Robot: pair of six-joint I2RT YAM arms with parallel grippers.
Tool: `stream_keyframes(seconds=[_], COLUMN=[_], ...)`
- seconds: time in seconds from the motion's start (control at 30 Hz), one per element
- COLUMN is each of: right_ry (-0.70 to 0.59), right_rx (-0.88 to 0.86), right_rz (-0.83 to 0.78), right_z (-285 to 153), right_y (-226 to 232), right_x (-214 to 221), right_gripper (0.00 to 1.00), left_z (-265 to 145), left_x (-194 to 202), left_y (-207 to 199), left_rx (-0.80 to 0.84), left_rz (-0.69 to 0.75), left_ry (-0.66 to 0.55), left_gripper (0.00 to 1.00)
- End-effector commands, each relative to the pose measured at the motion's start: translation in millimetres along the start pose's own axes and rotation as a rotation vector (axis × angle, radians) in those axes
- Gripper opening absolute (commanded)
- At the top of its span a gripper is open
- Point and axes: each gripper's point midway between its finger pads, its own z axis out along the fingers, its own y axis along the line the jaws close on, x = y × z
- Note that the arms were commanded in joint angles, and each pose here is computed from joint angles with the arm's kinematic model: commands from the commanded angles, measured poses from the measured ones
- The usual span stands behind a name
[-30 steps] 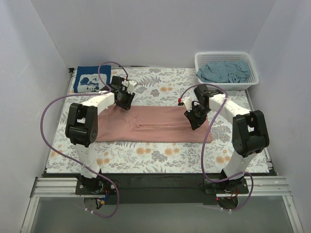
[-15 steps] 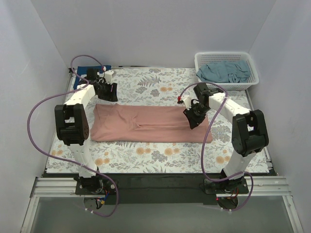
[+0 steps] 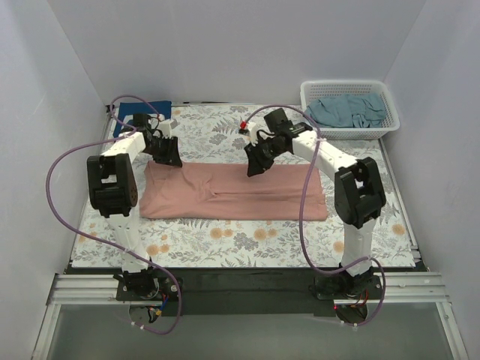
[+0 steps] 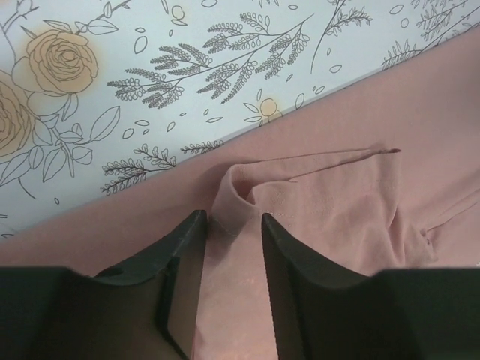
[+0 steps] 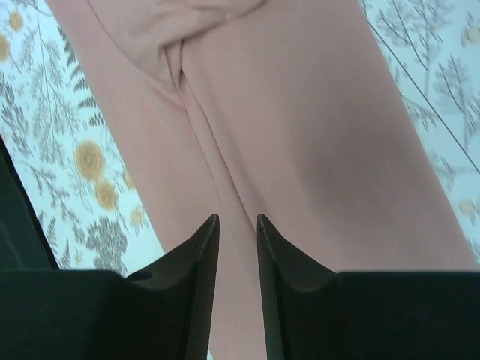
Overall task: Fold and stack the t-shirts
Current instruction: Fold the tshirt
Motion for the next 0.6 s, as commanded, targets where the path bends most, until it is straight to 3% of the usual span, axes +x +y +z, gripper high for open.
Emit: stream_keyframes(seconds=[0.0, 0.3, 0.57], right_ry=[-0.11, -0.194, -0.178], right_rx=[-0.087, -0.125, -0.14], right_rz=[0.057, 0.279, 0.327], right_z=[32, 112, 151], right_y=[17, 7, 1], right_x=[-45, -99, -92], right_gripper=[0.34, 0.37, 0.45], left_z=[-12, -14, -17], left_x=[-18, -17, -24], left_y=[2, 4, 1], left_rx=[0.018, 0.014, 0.025], left_rz=[-0.002, -0.015, -0.023], left_ry=[-0.059, -0.065, -0.081], left_gripper=[0.33, 0.29, 0.33])
